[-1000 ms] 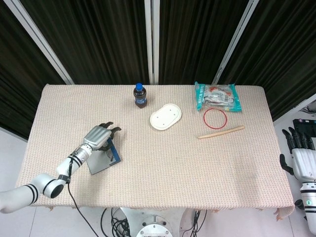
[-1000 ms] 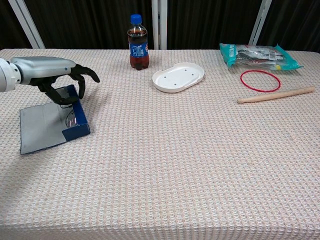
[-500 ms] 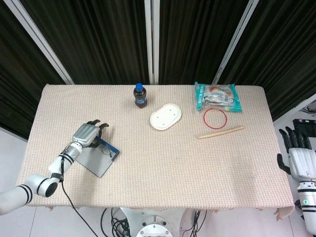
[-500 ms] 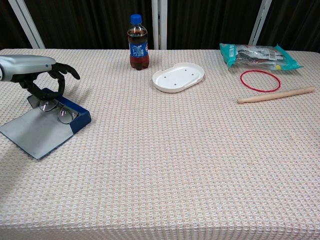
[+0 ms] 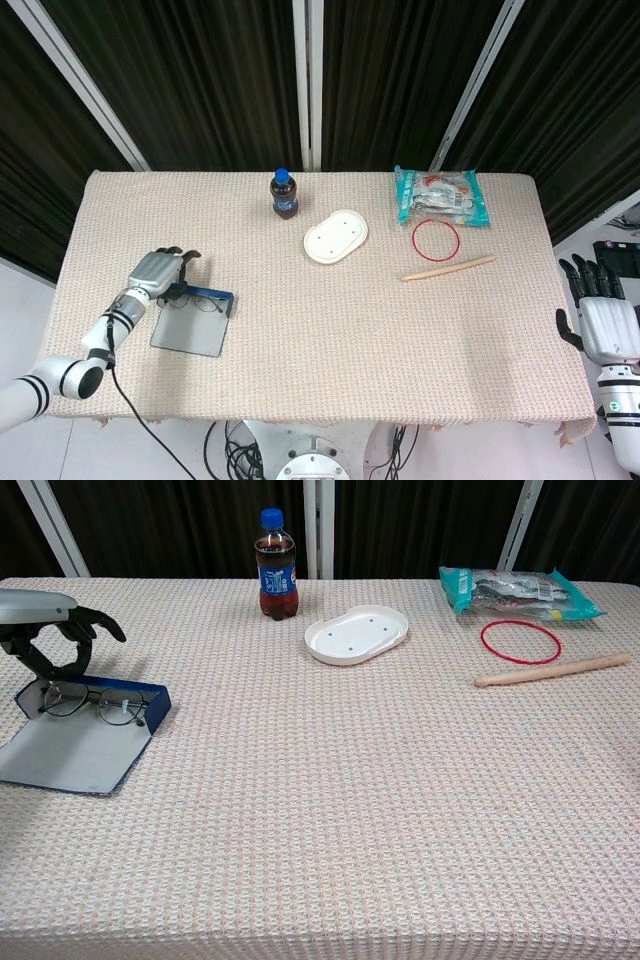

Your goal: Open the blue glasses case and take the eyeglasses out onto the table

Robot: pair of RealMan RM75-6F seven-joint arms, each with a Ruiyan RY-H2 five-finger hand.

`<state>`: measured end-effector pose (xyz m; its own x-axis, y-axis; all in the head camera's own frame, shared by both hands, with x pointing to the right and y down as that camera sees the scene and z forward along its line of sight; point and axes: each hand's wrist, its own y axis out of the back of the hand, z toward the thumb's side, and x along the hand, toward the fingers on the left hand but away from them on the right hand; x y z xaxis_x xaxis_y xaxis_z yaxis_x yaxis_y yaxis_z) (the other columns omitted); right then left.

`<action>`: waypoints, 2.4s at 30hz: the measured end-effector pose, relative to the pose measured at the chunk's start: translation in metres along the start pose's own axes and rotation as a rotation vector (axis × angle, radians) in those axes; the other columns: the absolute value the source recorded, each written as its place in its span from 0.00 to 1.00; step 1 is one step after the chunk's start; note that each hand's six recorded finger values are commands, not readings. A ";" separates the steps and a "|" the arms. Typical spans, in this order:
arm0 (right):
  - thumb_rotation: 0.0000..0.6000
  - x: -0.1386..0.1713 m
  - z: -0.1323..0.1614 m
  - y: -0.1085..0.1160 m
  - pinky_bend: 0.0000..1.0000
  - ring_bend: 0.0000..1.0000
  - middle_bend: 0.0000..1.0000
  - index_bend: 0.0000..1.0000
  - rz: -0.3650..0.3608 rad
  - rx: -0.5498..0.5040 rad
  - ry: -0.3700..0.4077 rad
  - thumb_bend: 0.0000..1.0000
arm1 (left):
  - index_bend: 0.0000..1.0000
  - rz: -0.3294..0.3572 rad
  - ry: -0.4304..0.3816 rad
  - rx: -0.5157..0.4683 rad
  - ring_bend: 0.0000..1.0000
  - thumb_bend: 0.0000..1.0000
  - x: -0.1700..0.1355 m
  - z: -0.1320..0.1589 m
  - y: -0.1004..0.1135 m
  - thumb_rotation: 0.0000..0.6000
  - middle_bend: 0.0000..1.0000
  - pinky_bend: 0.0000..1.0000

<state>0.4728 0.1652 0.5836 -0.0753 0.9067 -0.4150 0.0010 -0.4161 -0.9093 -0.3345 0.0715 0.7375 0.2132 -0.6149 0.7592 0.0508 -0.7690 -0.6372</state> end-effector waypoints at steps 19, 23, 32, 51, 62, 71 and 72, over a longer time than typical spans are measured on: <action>1.00 -0.001 0.005 0.013 0.00 0.00 0.00 0.00 -0.072 -0.024 0.026 0.47 | 0.16 0.040 0.032 -0.054 0.12 0.46 -0.017 -0.006 0.013 1.00 0.25 0.19; 1.00 -0.001 0.003 0.020 0.00 0.00 0.00 0.00 -0.090 -0.024 0.017 0.47 | 0.17 0.099 -0.017 -0.051 0.12 0.38 -0.022 0.006 0.021 1.00 0.23 0.20; 1.00 0.001 -0.001 0.037 0.00 0.00 0.00 0.00 -0.135 -0.035 0.006 0.47 | 0.26 0.063 -0.090 0.026 0.08 0.37 -0.027 0.032 0.002 1.00 0.19 0.20; 1.00 0.001 -0.009 0.032 0.00 0.00 0.00 0.00 -0.120 -0.039 -0.013 0.47 | 0.35 0.006 -0.027 0.003 0.08 0.38 -0.018 0.021 -0.014 1.00 0.20 0.20; 1.00 0.000 -0.007 0.024 0.00 0.00 0.00 0.00 -0.099 -0.037 -0.007 0.47 | 0.37 -0.003 -0.033 -0.006 0.08 0.38 -0.012 0.025 -0.016 1.00 0.21 0.20; 1.00 0.000 -0.010 0.023 0.00 0.00 0.00 0.00 -0.096 -0.037 -0.013 0.47 | 0.41 -0.006 -0.037 -0.006 0.08 0.38 -0.007 0.028 -0.015 1.00 0.22 0.20; 1.00 0.000 -0.010 0.022 0.00 0.00 0.00 0.00 -0.095 -0.037 -0.014 0.47 | 0.41 -0.007 -0.037 -0.006 0.08 0.39 -0.006 0.028 -0.015 1.00 0.22 0.20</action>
<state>0.4826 0.1567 0.5629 -0.0902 0.9409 -0.3265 0.0301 -0.3251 -0.9452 -0.3090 0.0919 0.7383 0.2488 -0.6030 0.7579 0.0467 -0.7742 -0.6313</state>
